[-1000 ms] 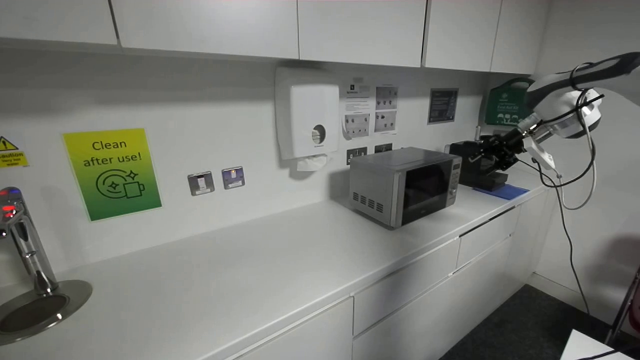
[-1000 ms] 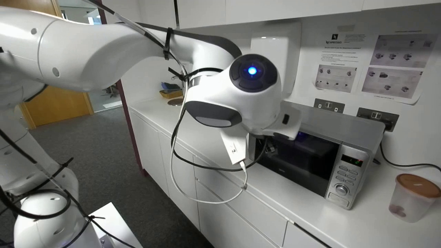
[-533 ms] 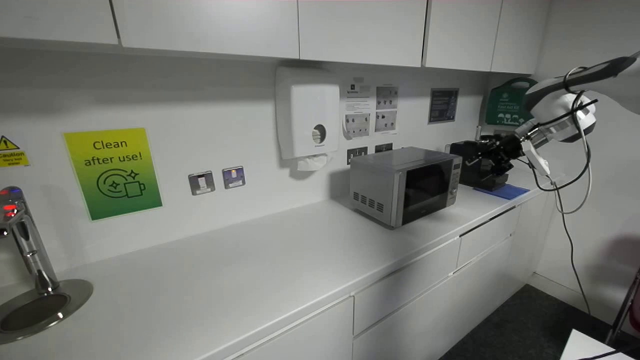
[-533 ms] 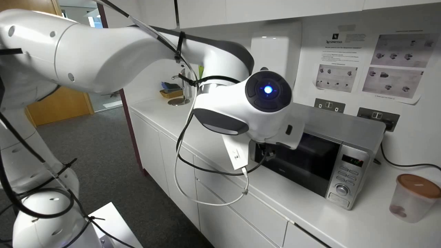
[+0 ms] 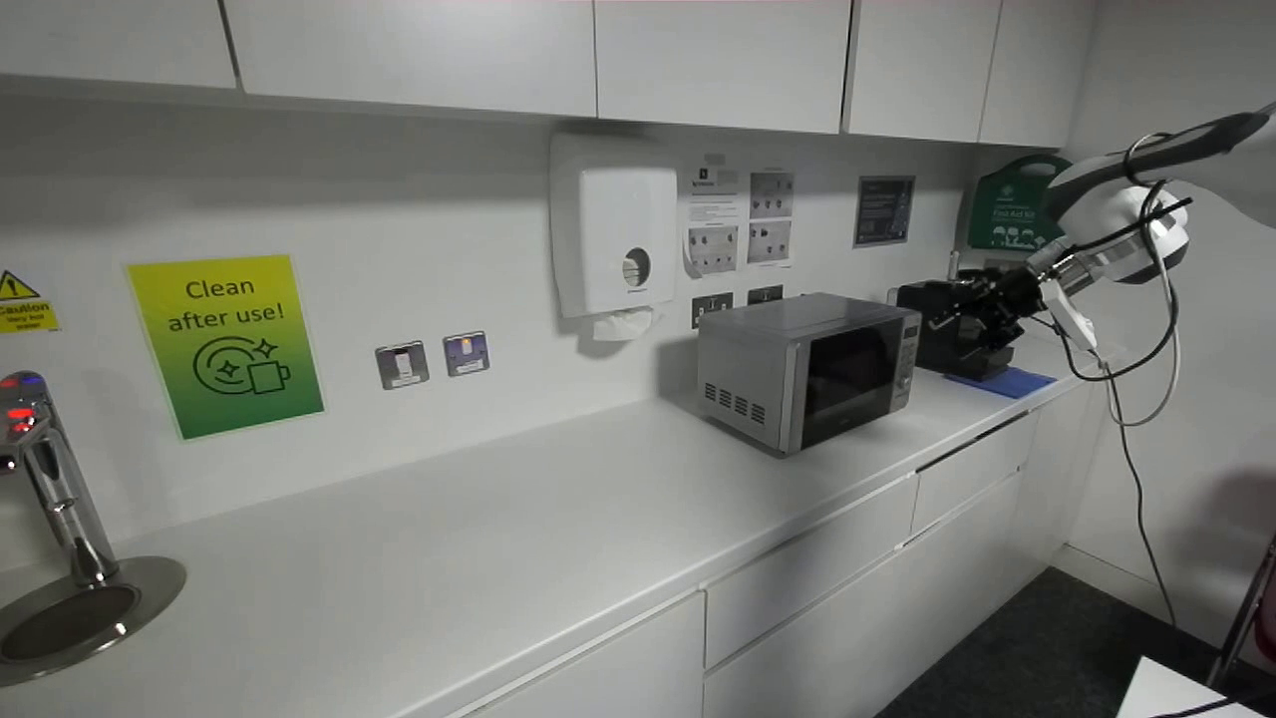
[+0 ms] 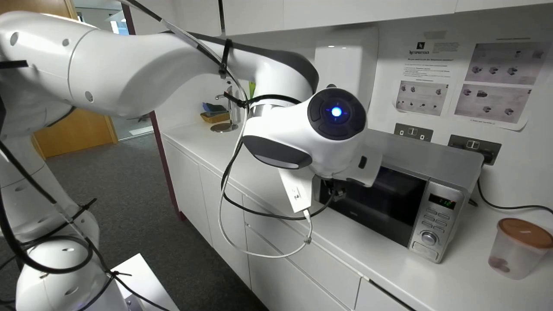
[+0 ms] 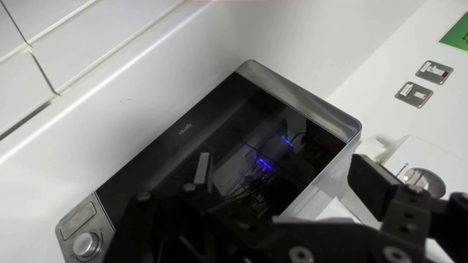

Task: Press a button on the right side of the microwave

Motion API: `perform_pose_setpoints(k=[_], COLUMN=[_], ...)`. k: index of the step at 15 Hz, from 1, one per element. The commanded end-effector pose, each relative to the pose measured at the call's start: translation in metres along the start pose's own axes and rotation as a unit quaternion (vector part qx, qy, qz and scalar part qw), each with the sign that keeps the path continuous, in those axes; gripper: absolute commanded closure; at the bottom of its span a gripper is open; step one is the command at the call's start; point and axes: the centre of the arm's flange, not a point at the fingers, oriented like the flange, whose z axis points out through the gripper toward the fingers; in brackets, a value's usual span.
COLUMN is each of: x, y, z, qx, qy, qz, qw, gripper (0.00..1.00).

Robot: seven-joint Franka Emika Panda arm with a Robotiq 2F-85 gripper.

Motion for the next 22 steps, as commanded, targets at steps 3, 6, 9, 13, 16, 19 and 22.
perform_pose_setpoints(k=[3, 6, 9, 13, 16, 19, 22], x=[0.0, 0.005, 0.019, 0.032, 0.043, 0.064, 0.084], y=[0.0, 0.009, 0.035, 0.077, 0.101, 0.116, 0.126], z=[0.0, 0.0, -0.002, 0.0, -0.001, -0.002, -0.001], qx=[0.0, 0.015, 0.042, 0.068, 0.097, 0.122, 0.143], qy=[0.0, 0.001, 0.02, 0.079, 0.132, 0.179, 0.21], qz=[0.0, -0.013, -0.002, 0.032, 0.079, 0.12, 0.154], qw=[1.0, 0.9998, 0.9989, 0.994, 0.9833, 0.9689, 0.955], gripper=[0.0, 0.0, 0.0, 0.0, 0.0, 0.0, 0.0])
